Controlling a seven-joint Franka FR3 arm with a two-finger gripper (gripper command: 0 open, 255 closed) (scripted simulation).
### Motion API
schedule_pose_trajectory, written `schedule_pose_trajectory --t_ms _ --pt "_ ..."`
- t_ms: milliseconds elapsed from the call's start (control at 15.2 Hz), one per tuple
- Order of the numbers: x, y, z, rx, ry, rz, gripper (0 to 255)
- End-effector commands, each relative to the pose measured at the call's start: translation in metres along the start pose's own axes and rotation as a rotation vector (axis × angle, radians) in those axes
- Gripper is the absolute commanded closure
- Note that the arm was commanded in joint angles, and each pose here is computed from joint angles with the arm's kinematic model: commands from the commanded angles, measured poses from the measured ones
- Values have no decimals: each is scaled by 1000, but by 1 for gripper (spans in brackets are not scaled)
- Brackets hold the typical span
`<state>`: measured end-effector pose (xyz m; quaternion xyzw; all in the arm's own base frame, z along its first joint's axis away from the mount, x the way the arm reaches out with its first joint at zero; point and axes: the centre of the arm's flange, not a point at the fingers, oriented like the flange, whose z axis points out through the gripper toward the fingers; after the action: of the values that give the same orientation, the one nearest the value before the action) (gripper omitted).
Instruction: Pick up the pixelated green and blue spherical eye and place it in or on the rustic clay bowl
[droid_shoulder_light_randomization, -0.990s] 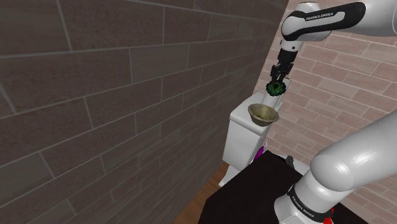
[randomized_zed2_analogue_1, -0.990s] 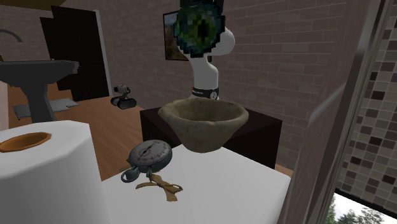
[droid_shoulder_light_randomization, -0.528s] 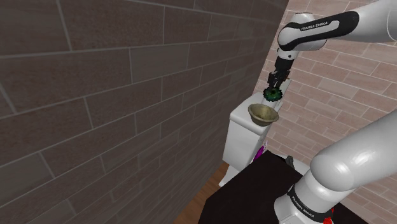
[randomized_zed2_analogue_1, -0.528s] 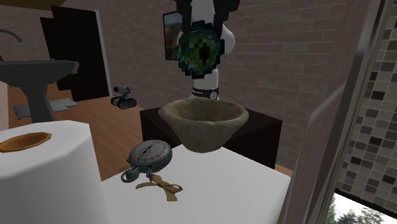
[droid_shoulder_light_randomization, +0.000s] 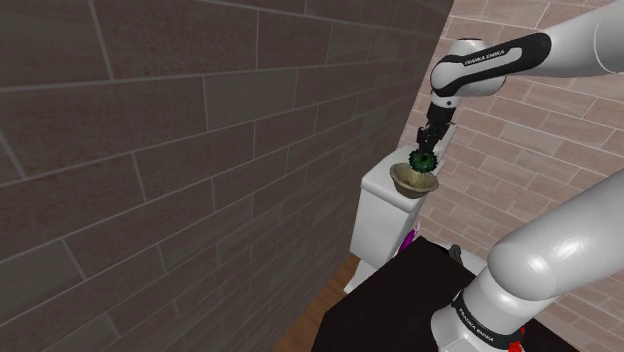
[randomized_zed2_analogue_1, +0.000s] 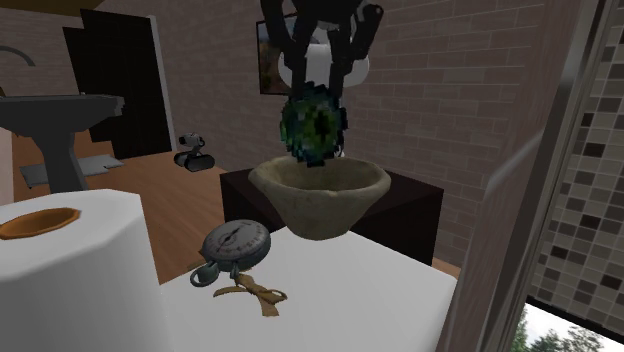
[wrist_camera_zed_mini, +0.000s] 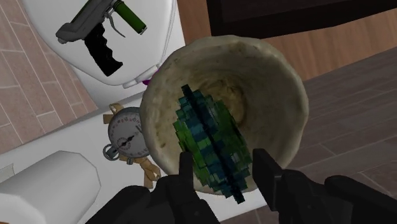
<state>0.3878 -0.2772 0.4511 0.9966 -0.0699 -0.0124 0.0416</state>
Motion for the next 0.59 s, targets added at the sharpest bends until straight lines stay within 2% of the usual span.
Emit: schedule_pose_trajectory --t_ms 0,330,396,528 --pt "1 -1 15 0 1 0 255" --pt "1 0 14 0 0 0 255" --pt "1 -1 14 0 0 0 0" --pt "50 42 45 231 -241 9 0"
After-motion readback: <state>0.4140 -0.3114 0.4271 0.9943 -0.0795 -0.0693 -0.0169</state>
